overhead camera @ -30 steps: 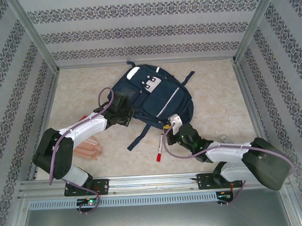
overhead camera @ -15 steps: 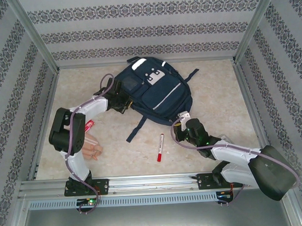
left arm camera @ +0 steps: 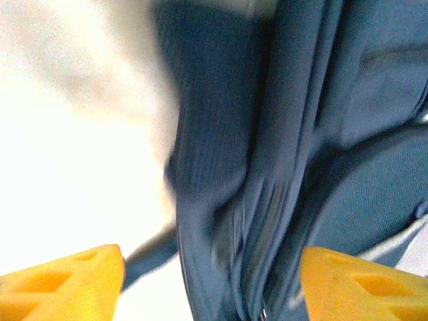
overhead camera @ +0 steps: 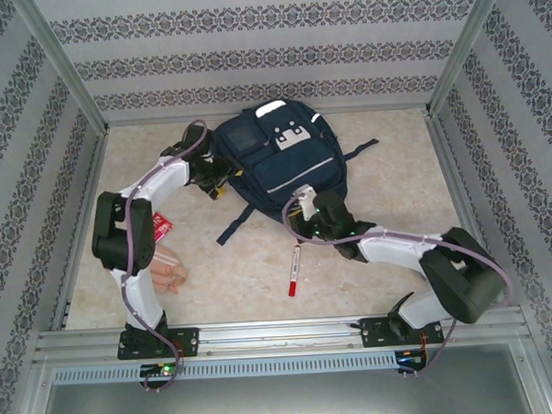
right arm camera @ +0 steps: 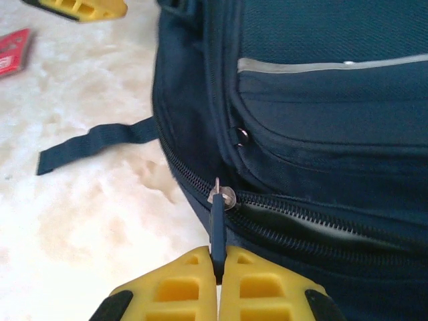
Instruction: Pack books, pencil case, and school supplies into a backpack
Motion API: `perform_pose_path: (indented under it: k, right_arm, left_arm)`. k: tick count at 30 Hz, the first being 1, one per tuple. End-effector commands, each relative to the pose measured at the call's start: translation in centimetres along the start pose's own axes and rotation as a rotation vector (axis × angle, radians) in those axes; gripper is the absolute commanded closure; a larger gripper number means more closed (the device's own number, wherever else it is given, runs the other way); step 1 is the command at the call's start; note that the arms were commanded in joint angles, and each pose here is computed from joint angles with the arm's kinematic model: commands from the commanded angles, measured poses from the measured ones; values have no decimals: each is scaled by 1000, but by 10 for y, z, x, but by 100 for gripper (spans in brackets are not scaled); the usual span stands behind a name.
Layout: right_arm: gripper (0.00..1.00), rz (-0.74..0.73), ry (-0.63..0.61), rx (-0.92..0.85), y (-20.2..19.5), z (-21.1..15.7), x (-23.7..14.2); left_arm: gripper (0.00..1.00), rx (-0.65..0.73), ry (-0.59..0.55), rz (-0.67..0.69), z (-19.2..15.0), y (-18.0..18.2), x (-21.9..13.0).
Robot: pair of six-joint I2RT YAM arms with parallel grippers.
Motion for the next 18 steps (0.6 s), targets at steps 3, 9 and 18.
perform_pose_path:
  k: [3,9,18]
  right_arm:
    - [100,186,-27,-99,42,20,21]
    - [100,236,-12,-124,59,21,40]
    - [100,168,43,-89,54,11,34]
  left_arm:
    - [27,-63,56,11,-36,7,-11]
    - [27,-46,19,28,-54,-5,-1]
    - [60,20,-20,180,-46,5,23]
Point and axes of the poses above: each hand's point on the last joint's axis, 136 mm out from that joint toward the fingers, its own x axis out along the fingers, its own y axis along the line the jaws close on, z = x × y, the point moved 9 cm from there along -x, back along the fingers, and after that the axes turned 12 degrees about x, right-handed, at the moved point
